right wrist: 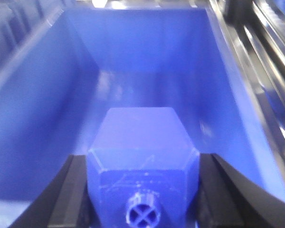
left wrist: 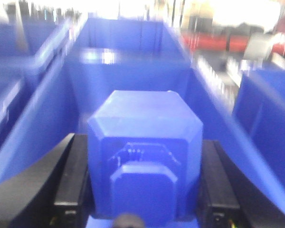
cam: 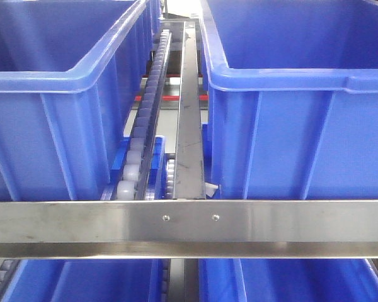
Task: Pick and sort blue part to right shelf
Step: 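Lower both held blue parts into adjacent blue bins, then open both grippers to release the parts into the bins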
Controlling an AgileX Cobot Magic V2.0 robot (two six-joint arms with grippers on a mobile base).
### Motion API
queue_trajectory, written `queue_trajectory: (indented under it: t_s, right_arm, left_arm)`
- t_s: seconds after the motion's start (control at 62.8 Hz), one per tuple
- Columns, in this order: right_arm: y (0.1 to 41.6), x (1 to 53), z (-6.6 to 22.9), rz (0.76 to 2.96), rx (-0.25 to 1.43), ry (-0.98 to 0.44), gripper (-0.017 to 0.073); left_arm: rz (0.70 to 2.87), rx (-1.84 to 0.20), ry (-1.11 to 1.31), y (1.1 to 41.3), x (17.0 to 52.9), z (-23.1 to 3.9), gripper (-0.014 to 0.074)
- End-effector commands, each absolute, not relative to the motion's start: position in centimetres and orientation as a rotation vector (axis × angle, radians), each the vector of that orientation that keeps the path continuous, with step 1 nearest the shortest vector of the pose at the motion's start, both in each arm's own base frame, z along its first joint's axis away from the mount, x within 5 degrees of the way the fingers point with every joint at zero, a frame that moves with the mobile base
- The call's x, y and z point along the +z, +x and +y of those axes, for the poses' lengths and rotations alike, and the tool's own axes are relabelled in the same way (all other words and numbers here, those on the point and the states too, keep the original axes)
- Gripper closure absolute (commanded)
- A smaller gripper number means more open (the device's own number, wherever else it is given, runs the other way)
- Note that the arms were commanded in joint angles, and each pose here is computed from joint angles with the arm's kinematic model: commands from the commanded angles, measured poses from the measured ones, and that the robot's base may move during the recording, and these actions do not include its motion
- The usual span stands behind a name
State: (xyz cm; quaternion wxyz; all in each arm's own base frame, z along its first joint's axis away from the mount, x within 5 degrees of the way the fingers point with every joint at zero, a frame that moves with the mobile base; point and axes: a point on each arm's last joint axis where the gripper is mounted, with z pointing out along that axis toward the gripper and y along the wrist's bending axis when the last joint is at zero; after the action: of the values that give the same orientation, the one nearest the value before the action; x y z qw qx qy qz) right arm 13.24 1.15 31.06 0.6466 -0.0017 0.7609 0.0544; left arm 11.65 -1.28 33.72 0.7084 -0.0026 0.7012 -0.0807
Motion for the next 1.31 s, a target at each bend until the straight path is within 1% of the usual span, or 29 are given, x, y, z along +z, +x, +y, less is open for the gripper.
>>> queue_trajectory:
  t_s: [0.0, 0.191, 0.287, 0.414, 0.462, 0.526, 0.558, 0.637, 0.669, 0.701, 0.733, 0.813, 0.844, 0.86, 0.924, 1.099, 1.163, 1.227, 1.275, 1.291]
  right_arm:
    - [14.6, 33.7, 1.5, 1.580, 0.136, -0.022, 0.0273]
    - [18.4, 33.8, 1.9, 1.570, 0.138, -0.023, 0.0271]
    - [20.1, 33.1, 2.0, 1.578, 0.139, -0.024, 0.0270]
    - [21.6, 32.1, 2.2, 1.594, 0.139, -0.025, 0.0270]
    - [21.9, 31.9, 2.2, 1.587, 0.140, -0.025, 0.0270]
    - [22.1, 31.8, 2.3, 1.582, 0.140, -0.025, 0.0270]
    - [22.1, 31.8, 2.3, 1.583, 0.140, -0.025, 0.0270]
    - [22.2, 31.7, 2.3, 1.595, 0.140, -0.023, 0.0252]
    - [22.2, 31.6, 2.3, 1.596, 0.140, -0.023, 0.0221]
    - [22.2, 31.6, 2.3, 1.596, 0.141, -0.022, 0.0161]
    - [22.2, 31.6, 2.2, 1.596, 0.145, -0.015, 0.0111]
    - [22.2, 31.6, 2.1, 1.599, 0.172, 0.035, -0.0038]
    - [22.2, 31.6, 2.0, 1.603, 0.181, 0.055, -0.0079]
    - [22.2, 31.5, 2.0, 1.607, 0.186, 0.066, -0.0085]
    - [22.2, 31.4, 2.0, 1.621, 0.190, 0.074, -0.0061]
    - [22.2, 31.5, 2.0, 1.616, 0.190, 0.074, -0.0059]
    - [22.1, 31.5, 2.0, 1.614, 0.190, 0.074, -0.0046]
    - [22.0, 31.6, 2.0, 1.609, 0.190, 0.073, -0.0017]
    - [21.9, 31.7, 2.0, 1.612, 0.191, 0.073, 0.0029]
    - [21.8, 31.8, 2.0, 1.612, 0.191, 0.073, 0.0059]
  left_arm:
    - [1.410, -0.183, -0.007, 12.6, 35.7, -1.3, 0.0383]
    - [1.456, -0.174, 0.003, 16.4, 34.5, -1.8, 0.0383]
    - [1.492, -0.154, 0.033, 18.4, 34.1, -2.1, 0.0383]
    - [1.560, -0.138, 0.060, 21.0, 33.4, -2.5, 0.0378]
    - [1.574, -0.137, 0.060, 21.8, 33.5, -2.6, 0.0363]
    - [1.609, -0.135, 0.060, 22.9, 33.4, -2.7, 0.0316]
    - [1.628, -0.133, 0.060, 23.3, 33.4, -2.7, 0.0271]
    - [1.671, -0.129, 0.060, 24.0, 33.3, -2.8, 0.0123]
    - [1.679, -0.128, 0.060, 24.3, 33.3, -2.8, 0.0076]
    - [1.683, -0.127, 0.060, 24.3, 33.3, -2.8, 0.0046]
    - [1.688, -0.127, 0.060, 24.4, 33.3, -2.8, 0.0034]
    - [1.686, -0.127, 0.060, 24.4, 33.4, -2.8, 0.0037]
    - [1.686, -0.127, 0.060, 24.4, 33.4, -2.8, 0.0037]
    - [1.686, -0.127, 0.060, 24.4, 33.4, -2.8, 0.0037]
    - [1.688, -0.127, 0.060, 24.4, 33.4, -2.8, 0.0037]
    - [1.688, -0.127, 0.060, 24.4, 33.4, -2.8, 0.0039]
    - [1.676, -0.127, 0.060, 24.2, 33.7, -2.8, 0.0045]
    - [1.657, -0.128, 0.059, 23.7, 34.1, -2.7, 0.0080]
    - [1.646, -0.128, 0.058, 23.2, 34.6, -2.7, 0.0128]
    - [1.642, -0.128, 0.058, 23.1, 34.7, -2.6, 0.0145]
